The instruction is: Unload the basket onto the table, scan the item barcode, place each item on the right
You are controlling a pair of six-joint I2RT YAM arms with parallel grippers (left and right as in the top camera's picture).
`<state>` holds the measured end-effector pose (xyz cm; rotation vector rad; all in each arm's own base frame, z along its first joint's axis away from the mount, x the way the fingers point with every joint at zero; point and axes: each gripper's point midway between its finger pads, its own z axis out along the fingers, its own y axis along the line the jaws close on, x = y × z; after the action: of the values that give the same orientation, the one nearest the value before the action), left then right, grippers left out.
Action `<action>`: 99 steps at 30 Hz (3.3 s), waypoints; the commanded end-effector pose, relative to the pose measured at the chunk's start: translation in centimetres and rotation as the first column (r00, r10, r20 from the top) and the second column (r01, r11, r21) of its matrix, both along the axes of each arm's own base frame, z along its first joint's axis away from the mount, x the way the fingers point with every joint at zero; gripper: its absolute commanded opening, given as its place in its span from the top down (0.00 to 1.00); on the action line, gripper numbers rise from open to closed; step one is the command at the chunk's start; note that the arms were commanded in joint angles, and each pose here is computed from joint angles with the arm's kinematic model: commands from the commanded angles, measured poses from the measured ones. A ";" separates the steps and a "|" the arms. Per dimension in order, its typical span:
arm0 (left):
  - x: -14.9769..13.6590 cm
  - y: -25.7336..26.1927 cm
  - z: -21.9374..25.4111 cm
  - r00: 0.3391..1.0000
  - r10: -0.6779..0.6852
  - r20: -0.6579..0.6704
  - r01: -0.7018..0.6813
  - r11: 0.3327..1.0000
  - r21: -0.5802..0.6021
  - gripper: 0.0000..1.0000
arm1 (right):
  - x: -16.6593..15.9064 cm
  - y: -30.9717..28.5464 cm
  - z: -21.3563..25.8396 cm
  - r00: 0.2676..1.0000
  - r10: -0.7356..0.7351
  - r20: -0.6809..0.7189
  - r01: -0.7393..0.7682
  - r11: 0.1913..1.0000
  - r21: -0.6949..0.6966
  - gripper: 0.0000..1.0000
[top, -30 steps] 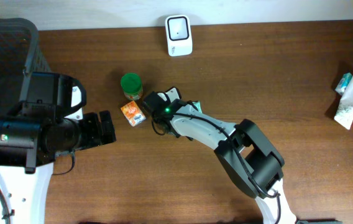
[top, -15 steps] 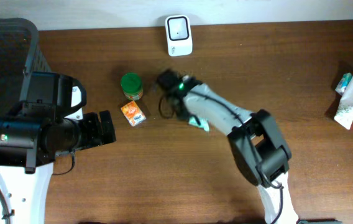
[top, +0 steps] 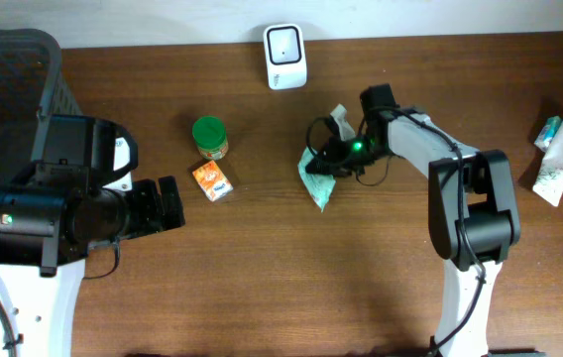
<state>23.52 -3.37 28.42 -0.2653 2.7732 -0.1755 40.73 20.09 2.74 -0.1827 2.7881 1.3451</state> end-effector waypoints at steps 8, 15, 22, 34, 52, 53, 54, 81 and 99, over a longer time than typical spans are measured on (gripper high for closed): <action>-0.1 0.2 0.3 1.000 -0.004 0.015 0.004 1.000 0.008 0.01 | -2.3 -3.8 -3.6 0.994 -0.038 -0.098 0.017 0.978 -0.209 0.62; -0.1 0.2 0.3 1.000 -0.004 0.015 0.004 1.000 0.008 0.01 | -1.7 -1.1 0.6 0.994 -0.010 -0.112 0.017 0.998 0.063 0.96; -0.1 0.2 0.3 1.000 -0.004 0.015 0.004 1.000 0.008 0.01 | 4.2 0.5 17.0 0.983 0.037 0.180 -0.128 0.842 0.525 0.96; -0.1 0.2 0.3 1.000 -0.004 0.015 0.004 1.000 0.008 0.01 | 5.1 0.7 21.9 0.999 0.051 0.000 -0.040 0.791 0.611 0.96; -0.1 0.2 0.3 1.000 -0.004 0.015 0.004 1.000 0.008 0.01 | 5.8 0.8 22.4 0.998 0.051 -0.031 -0.021 0.791 0.611 0.96; -0.1 0.2 0.3 1.000 -0.004 0.015 0.004 1.000 0.008 0.01 | 5.8 0.8 22.4 0.999 0.051 -0.006 -0.037 0.790 0.612 0.96; -0.1 0.2 0.3 1.000 -0.004 0.015 0.004 1.000 0.008 0.01 | 5.8 0.8 22.4 0.998 0.052 0.026 -0.057 0.789 0.612 0.96; -0.1 0.2 0.3 1.000 -0.004 0.015 0.004 1.000 0.008 0.01 | 5.9 0.8 22.5 0.990 0.052 0.133 -0.123 0.784 0.608 0.96; -0.1 0.2 0.3 1.000 -0.004 0.015 0.004 1.000 0.008 0.01 | 5.9 0.8 22.5 0.990 0.052 0.133 -0.123 0.784 0.608 0.96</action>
<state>23.52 -3.36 28.42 -0.2655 2.7735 -0.1749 46.93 21.03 23.81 -0.2847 2.1697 2.0858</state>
